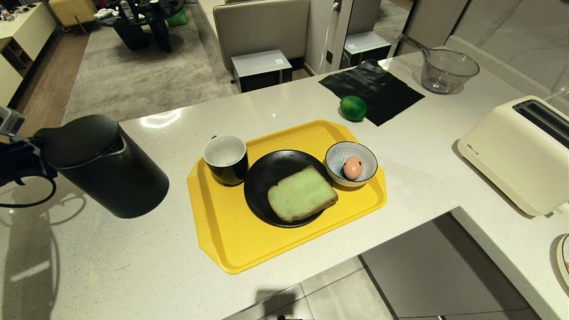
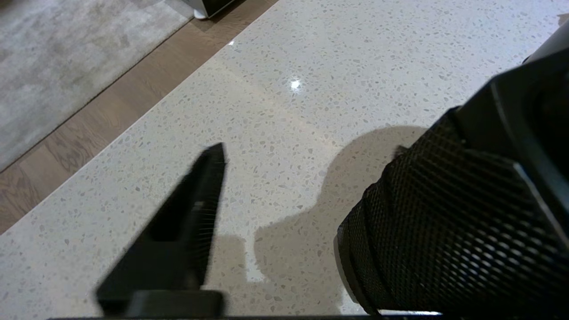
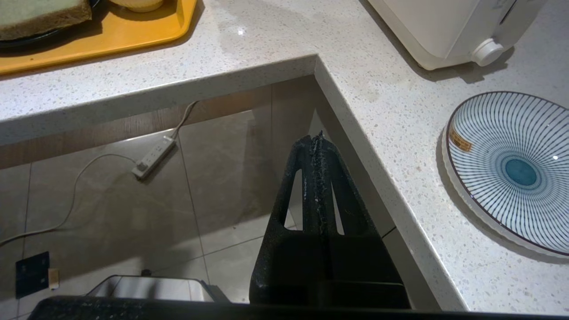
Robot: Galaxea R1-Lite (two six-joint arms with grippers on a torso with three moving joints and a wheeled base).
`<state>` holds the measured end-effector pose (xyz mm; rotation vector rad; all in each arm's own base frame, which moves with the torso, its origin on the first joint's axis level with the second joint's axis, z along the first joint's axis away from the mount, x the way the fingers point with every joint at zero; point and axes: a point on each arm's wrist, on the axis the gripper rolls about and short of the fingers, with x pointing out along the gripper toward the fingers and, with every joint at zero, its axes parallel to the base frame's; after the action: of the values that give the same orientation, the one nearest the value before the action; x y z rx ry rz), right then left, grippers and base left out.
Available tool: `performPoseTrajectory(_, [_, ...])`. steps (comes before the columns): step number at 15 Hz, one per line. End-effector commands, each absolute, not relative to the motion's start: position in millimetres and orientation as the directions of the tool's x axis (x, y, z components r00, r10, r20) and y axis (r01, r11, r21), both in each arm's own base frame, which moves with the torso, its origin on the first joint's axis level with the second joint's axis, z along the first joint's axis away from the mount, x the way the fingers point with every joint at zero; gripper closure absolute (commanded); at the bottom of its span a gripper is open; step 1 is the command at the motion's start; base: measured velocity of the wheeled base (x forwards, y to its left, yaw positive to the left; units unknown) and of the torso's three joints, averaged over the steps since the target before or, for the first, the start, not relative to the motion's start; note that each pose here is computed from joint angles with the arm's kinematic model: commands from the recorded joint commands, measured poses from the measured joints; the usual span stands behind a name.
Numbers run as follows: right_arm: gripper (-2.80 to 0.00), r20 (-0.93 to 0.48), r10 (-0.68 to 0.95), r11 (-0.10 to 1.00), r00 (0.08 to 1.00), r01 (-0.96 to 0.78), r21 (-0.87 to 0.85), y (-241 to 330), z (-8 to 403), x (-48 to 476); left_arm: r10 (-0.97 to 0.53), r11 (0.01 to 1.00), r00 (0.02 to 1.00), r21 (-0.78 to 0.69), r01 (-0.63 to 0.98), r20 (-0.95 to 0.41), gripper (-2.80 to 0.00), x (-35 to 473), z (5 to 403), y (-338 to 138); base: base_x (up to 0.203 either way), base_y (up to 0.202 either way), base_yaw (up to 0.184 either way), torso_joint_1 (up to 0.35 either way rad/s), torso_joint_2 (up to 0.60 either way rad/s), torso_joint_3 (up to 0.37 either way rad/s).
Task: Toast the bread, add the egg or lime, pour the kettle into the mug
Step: Pick up the kettle
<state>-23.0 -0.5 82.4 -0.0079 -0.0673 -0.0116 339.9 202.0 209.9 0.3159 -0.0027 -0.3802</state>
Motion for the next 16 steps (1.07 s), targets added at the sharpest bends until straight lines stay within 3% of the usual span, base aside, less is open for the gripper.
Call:
performPoseTrajectory(1, [0.0, 0.04, -0.011, 1.0, 0.999, 0.011, -0.009, -1, 75, -21, -0.37, 0.882, 0.928, 0.296, 0.368, -0.053, 0.0, 339, 211, 202, 0.0, 0.0, 0.0, 0.0, 0.0, 0.0])
performPoseTrajectory(11, [0.0, 0.04, -0.011, 1.0, 0.999, 0.011, -0.009, -1, 75, -21, -0.382, 0.873, 0.924, 0.317, 0.371, -0.032, 0.0, 341, 218, 195, 0.0, 0.0, 0.0, 0.0, 0.0, 0.0])
performPoseTrajectory(16, [0.0, 0.04, -0.011, 1.0, 0.999, 0.011, -0.009, -1, 75, -21, -0.381, 0.883, 0.925, 0.296, 0.363, 0.001, 0.0, 329, 240, 188, 0.0, 0.0, 0.0, 0.0, 0.0, 0.0])
